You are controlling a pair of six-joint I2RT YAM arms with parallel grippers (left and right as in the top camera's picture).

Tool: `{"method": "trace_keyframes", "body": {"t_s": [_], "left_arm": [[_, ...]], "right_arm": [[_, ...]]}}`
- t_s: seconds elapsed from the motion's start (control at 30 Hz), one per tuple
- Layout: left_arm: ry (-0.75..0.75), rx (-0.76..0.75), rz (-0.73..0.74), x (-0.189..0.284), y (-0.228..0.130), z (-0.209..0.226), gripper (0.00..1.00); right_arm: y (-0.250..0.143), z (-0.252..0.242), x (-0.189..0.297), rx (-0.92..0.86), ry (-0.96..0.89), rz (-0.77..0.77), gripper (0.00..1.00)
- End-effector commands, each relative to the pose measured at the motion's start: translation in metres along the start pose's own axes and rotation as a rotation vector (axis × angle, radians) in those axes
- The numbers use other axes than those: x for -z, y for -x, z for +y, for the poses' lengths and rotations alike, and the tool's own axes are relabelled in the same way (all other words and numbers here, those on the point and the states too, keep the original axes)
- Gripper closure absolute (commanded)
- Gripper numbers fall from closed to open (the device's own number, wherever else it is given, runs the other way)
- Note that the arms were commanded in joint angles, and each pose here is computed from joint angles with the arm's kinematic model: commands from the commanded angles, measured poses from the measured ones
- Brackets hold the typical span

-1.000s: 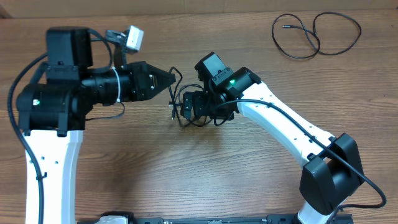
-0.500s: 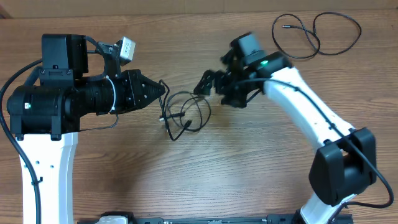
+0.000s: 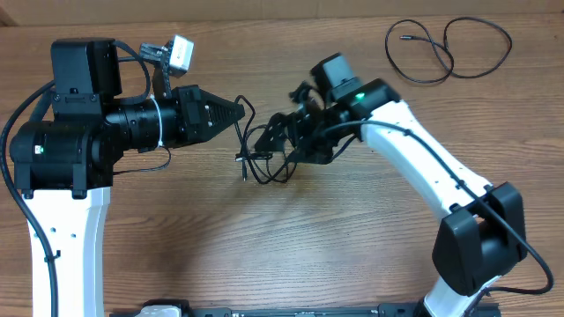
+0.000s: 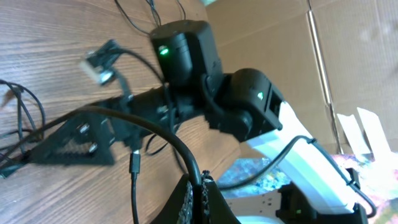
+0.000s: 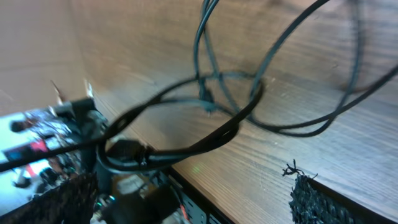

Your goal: Untangle cables

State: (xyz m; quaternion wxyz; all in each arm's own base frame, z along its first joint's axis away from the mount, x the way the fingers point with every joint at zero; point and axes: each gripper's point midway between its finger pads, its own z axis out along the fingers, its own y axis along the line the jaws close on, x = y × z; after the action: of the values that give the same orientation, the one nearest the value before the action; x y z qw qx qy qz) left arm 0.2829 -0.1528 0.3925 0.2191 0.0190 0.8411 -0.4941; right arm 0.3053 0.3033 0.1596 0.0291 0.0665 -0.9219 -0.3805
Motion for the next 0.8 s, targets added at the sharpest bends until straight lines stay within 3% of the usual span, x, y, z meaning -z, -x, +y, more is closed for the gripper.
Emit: {"method": "trace_keyframes", "body": {"t_s": [0.0, 0.27, 0.53, 0.77], "left_arm": [[-0.054, -0.003, -0.004, 0.007, -0.001, -0.017, 0.96], [-0.154, -0.003, 0.044, 0.009, -0.01, -0.034, 0.96], [-0.058, 0.015, 0.017, 0.007, -0.007, -0.017, 0.96], [-0.015, 0.067, 0.035, 0.007, -0.014, -0.008, 0.96]], "right_arm": [[-0.002, -0.005, -0.008, 0.032, -0.062, -0.012, 0.0], [0.006, -0.006, -0.009, 0.005, -0.087, -0.052, 0.0], [0.013, 0.008, 0.001, -0.004, 0.049, -0.043, 0.0], [0.03, -0.01, 0.019, -0.059, 0.045, -0.092, 0.0]]}}
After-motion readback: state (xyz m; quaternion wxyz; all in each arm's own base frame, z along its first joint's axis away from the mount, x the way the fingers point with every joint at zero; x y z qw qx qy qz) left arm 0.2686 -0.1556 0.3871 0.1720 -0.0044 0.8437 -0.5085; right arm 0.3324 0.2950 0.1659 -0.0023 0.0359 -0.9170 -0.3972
